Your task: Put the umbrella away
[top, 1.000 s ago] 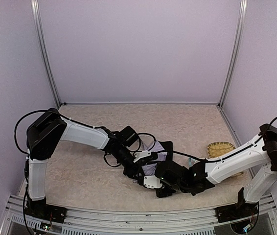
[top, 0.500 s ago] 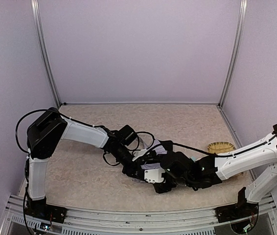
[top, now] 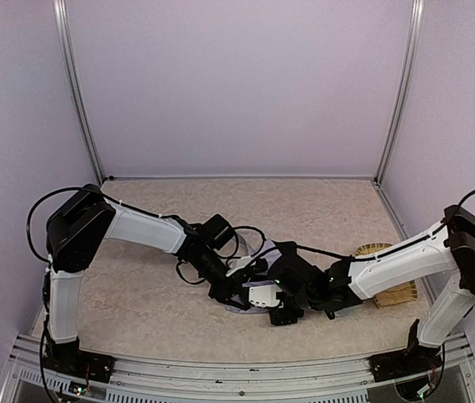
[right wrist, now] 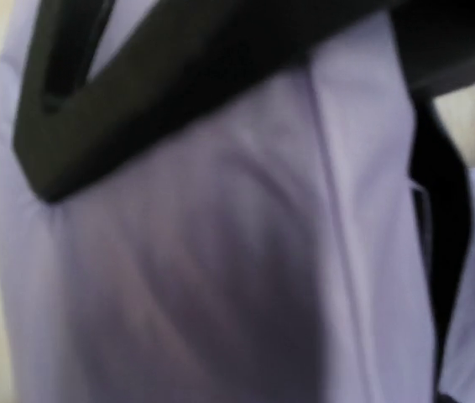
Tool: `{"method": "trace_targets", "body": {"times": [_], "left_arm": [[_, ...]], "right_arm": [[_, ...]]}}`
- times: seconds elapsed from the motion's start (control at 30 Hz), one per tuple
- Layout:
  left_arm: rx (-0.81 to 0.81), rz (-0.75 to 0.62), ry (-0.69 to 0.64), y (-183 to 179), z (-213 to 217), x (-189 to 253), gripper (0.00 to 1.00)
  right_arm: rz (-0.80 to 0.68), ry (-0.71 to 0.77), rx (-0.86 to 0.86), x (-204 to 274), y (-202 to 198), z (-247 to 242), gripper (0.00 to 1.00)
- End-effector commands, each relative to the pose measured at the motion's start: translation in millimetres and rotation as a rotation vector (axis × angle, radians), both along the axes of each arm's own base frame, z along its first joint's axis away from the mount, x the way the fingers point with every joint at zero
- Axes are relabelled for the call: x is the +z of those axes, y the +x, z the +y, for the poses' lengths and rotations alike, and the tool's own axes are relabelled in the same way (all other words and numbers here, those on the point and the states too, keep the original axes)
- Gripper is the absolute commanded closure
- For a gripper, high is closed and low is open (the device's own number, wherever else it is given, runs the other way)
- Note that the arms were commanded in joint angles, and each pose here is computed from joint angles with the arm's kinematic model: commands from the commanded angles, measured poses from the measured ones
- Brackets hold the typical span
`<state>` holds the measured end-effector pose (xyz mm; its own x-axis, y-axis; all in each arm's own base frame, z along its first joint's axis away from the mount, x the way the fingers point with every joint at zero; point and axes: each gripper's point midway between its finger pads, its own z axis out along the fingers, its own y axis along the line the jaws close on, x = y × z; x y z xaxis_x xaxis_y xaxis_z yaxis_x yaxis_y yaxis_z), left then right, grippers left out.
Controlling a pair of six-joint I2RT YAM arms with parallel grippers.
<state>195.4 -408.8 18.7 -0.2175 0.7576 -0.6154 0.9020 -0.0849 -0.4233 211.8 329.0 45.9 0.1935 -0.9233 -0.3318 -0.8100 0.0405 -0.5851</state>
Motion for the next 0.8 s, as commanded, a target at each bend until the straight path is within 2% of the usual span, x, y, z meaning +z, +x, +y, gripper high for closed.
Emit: {"method": "trace_targets", "body": {"times": [0.0, 0.23, 0.27, 0.3, 0.37, 0.4, 0.43, 0.47, 0.6, 0.77], "left_arm": [[0.017, 0.156, 0.365, -41, 69, -69, 0.75], [0.028, 0.151, 0.317, -39, 61, -62, 0.73], [0.035, 0.143, 0.308, -36, 59, -61, 0.71], [0.046, 0.134, 0.296, -34, 57, -59, 0.68], [0.084, 0.107, 0.272, -26, 54, -53, 0.51], [0.102, 0.075, 0.244, -20, 50, -48, 0.35], [0.124, 0.043, 0.222, -13, 48, -42, 0.06], [0.156, 0.008, 0.203, -6, 46, -36, 0.02], [0.270, -0.121, 0.087, 21, 45, 6, 0.01], [0.366, -0.324, -0.077, 29, 55, 74, 0.01]], "right_arm": [[0.087, -0.044, -0.010, -17, 0, 3, 0.11], [0.223, 0.031, 0.065, -25, -26, 32, 0.19], [0.232, 0.035, 0.067, -26, -27, 35, 0.23], [0.239, 0.032, 0.064, -28, -28, 35, 0.34], [0.256, 0.030, 0.066, -32, -30, 35, 0.52], [0.269, 0.032, 0.072, -33, -33, 35, 0.57], [0.281, 0.034, 0.075, -34, -35, 35, 0.61], [0.296, 0.038, 0.070, -35, -37, 34, 0.65], [0.349, 0.050, 0.062, -37, -47, 31, 0.75], [0.421, 0.067, 0.052, -40, -61, 24, 0.80]]}}
